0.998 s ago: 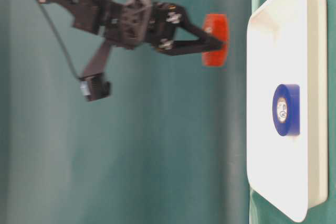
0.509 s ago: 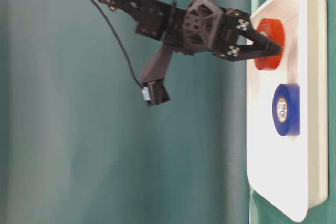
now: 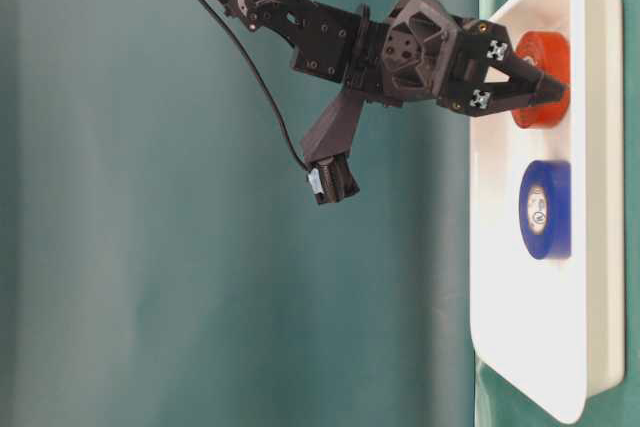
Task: Pick up the tape from a random location and place it into the white case.
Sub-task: 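Lower the red tape into the tray beside the blue tape, open right gripper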
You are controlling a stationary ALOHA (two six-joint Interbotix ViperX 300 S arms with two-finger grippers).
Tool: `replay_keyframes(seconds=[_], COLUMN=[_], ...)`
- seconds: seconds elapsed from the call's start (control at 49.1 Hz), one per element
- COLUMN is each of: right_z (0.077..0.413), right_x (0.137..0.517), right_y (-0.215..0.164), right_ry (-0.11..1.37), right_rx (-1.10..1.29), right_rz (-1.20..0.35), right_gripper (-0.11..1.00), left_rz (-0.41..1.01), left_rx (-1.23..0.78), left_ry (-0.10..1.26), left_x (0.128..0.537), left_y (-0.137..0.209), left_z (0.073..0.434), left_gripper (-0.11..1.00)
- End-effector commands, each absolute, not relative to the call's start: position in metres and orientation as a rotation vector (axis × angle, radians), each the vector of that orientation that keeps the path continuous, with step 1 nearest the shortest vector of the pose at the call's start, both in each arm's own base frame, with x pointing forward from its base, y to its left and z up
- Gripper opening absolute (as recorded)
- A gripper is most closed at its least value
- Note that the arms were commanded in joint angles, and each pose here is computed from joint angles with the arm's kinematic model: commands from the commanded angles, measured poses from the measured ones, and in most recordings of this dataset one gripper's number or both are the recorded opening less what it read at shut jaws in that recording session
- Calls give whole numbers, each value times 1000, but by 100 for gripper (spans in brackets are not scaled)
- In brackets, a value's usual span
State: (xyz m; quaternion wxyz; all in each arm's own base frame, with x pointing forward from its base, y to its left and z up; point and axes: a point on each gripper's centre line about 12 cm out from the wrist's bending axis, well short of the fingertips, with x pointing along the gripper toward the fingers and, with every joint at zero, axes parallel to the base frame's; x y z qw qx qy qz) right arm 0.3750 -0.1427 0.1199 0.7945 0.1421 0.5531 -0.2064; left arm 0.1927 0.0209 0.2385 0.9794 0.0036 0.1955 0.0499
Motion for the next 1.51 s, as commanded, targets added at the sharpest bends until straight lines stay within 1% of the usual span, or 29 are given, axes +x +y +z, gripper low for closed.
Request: replay_keyframes(seconds=[0.0,0.204,0.224,0.244,0.285,0.305,0.387,0.428,0.468,0.509,0.59,0.855,1.018,1.12,1.486], right_z=[131,133,134,134,136,137,146,151,159,168,188,253,284,292,292], right_x=[379,379,380,379,380,380,379,378,378,377,374,358,347,343,344], right_y=[-144,-145,-145,-145,-145,-145,-145,-145,-145,-145,-144,-144,-144,-143,-143], right_ry=[1154,1154,1152,1152,1152,1150,1142,1139,1133,1125,1108,1081,1072,1063,1058], right_rx=[305,308,310,310,309,310,306,306,305,305,299,262,235,233,234], right_rz=[-444,-448,-449,-449,-450,-451,-453,-455,-457,-459,-462,-489,-517,-521,-520], right_gripper=[30,30,32,36,48,57,79,87,91,91,87,88,88,88,88], left_rz=[100,100,100,100,100,99,100,100,100,100,100,100,100,100,100], left_rx=[5,6,6,5,6,6,6,5,6,6,7,6,7,7,7], left_ry=[384,386,386,384,386,388,386,384,386,386,385,386,385,385,385], left_x=[195,195,195,195,195,195,195,195,195,195,195,195,195,195,195], left_y=[21,21,21,21,21,21,21,21,21,21,21,21,21,21,21], left_z=[242,241,241,242,241,241,241,242,241,241,242,241,242,242,242], left_gripper=[97,97,97,97,97,97,97,97,97,97,97,97,97,97,97])
